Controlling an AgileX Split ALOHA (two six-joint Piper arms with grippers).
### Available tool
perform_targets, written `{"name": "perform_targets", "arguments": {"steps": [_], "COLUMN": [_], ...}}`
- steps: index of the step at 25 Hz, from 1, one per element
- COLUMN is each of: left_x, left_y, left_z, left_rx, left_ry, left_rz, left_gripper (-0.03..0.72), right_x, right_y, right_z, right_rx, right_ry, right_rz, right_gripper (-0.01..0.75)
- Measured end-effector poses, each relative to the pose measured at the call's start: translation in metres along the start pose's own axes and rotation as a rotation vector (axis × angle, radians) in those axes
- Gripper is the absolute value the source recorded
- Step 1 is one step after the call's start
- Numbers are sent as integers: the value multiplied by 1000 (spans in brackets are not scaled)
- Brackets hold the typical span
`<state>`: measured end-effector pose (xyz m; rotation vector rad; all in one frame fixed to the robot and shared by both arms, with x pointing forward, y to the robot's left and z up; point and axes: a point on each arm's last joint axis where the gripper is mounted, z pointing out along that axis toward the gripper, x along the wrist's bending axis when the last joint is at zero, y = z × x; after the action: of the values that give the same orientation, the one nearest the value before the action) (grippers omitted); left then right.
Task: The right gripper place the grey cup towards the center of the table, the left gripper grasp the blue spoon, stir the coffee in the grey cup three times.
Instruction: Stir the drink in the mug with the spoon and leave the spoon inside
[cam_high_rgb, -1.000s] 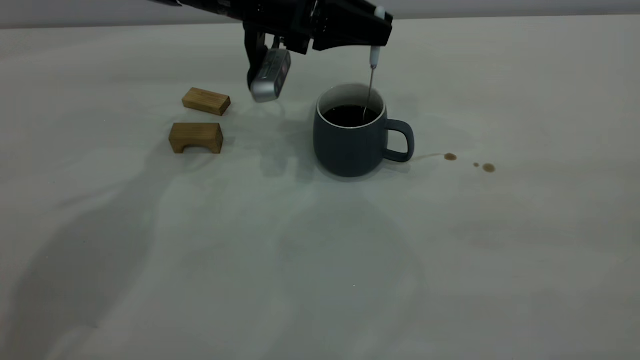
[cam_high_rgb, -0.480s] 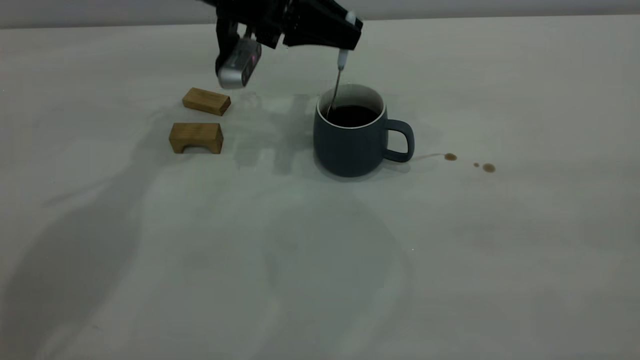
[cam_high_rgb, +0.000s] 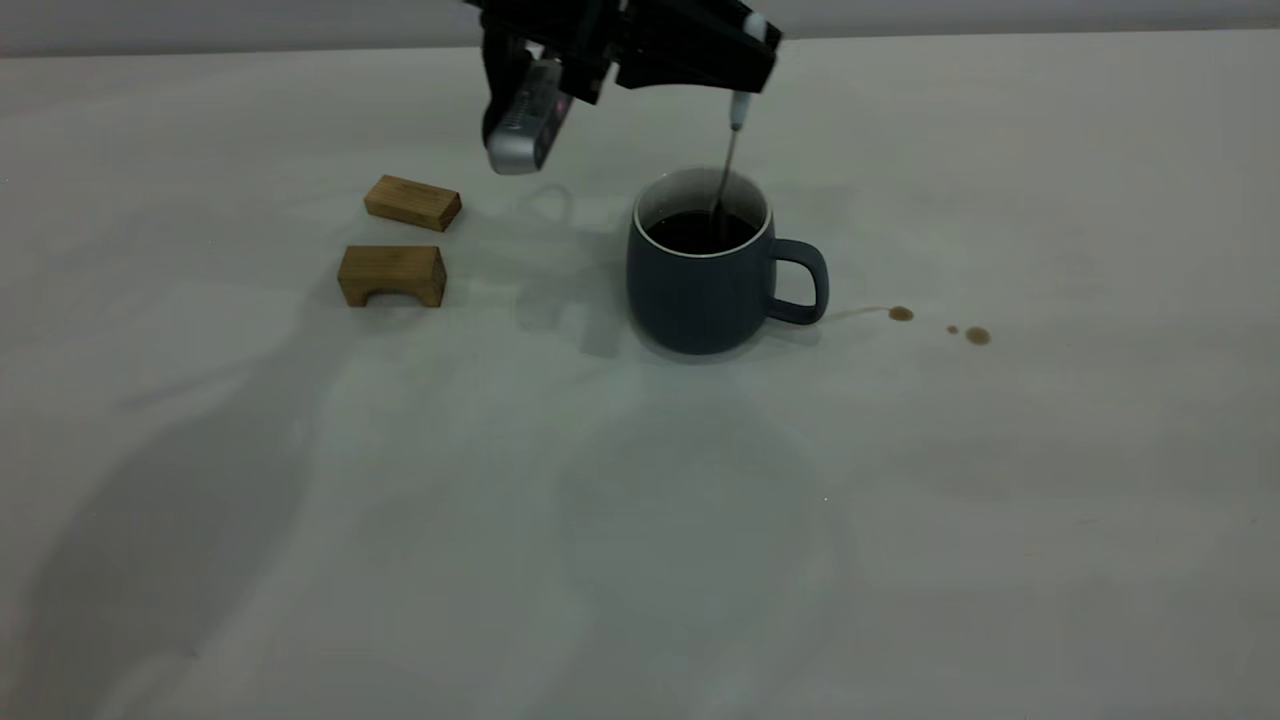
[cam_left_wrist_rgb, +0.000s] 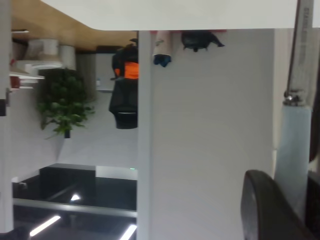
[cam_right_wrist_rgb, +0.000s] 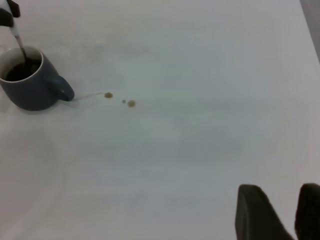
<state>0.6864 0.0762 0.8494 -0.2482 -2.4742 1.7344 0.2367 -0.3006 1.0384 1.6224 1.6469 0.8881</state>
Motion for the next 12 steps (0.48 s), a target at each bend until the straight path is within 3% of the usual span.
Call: {"name": "perform_targets", "arguments": {"steps": [6,12], "left_x": [4,10], "left_y": [1,13], "left_z": [8,6], "left_rx": [-20,-149], "left_ry": [30,88], "left_rz": [-23,-128], "left_gripper": [170,170], "right_x": [0,0], "right_y": [0,0], "right_z": [0,0], "right_rx": [0,0], "right_ry": [0,0], "right_rz": [0,0], "right_gripper": [238,238]}}
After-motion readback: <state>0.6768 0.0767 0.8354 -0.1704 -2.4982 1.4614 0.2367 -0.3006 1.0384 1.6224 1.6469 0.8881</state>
